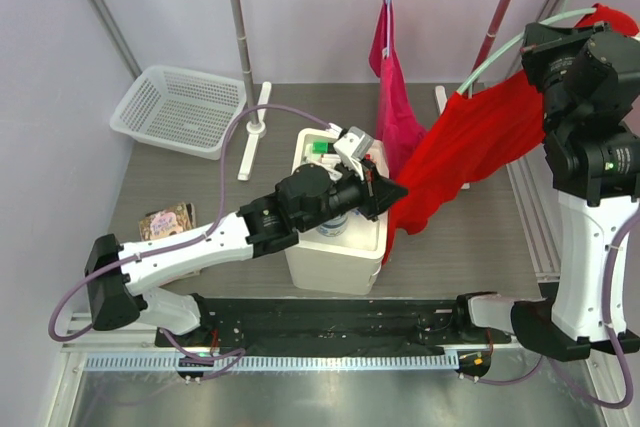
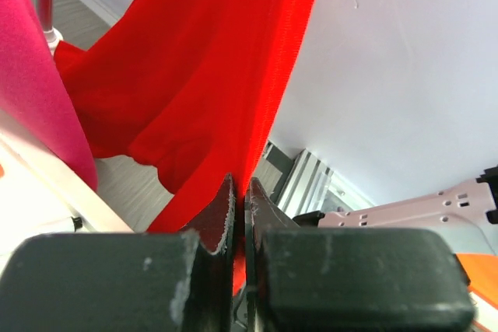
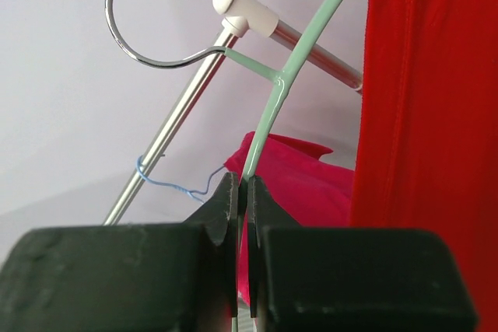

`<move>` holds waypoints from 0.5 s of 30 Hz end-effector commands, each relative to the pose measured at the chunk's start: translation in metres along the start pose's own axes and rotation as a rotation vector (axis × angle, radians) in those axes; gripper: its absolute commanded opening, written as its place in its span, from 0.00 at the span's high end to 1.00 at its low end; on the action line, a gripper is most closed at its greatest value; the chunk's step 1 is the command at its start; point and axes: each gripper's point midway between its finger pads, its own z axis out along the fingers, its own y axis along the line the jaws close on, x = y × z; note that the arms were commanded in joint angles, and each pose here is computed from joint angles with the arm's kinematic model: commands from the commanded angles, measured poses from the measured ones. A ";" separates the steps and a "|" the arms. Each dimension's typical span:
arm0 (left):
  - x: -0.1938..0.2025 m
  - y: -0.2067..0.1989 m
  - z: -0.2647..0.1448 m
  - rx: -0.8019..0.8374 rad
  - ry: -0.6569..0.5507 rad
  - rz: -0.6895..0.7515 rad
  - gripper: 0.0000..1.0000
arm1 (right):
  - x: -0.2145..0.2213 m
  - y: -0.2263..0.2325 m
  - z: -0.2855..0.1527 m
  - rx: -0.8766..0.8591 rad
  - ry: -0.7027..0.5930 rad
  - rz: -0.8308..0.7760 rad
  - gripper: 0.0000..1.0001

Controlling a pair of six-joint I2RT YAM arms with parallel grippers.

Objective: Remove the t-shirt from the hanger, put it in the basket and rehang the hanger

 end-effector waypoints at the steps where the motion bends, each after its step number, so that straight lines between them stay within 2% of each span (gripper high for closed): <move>1: 0.068 0.020 -0.021 -0.061 0.221 -0.011 1.00 | -0.103 0.057 -0.014 -0.155 -0.376 0.129 0.99; 7: 0.077 0.013 -0.016 -0.044 0.243 -0.014 1.00 | -0.100 0.053 -0.004 -0.126 -0.382 0.110 0.99; 12: 0.105 0.010 -0.019 -0.052 0.289 -0.025 1.00 | -0.105 0.056 0.006 -0.107 -0.413 0.074 0.99; 15: 0.108 0.006 -0.020 -0.044 0.296 -0.027 1.00 | -0.110 0.054 0.010 -0.089 -0.437 0.067 0.99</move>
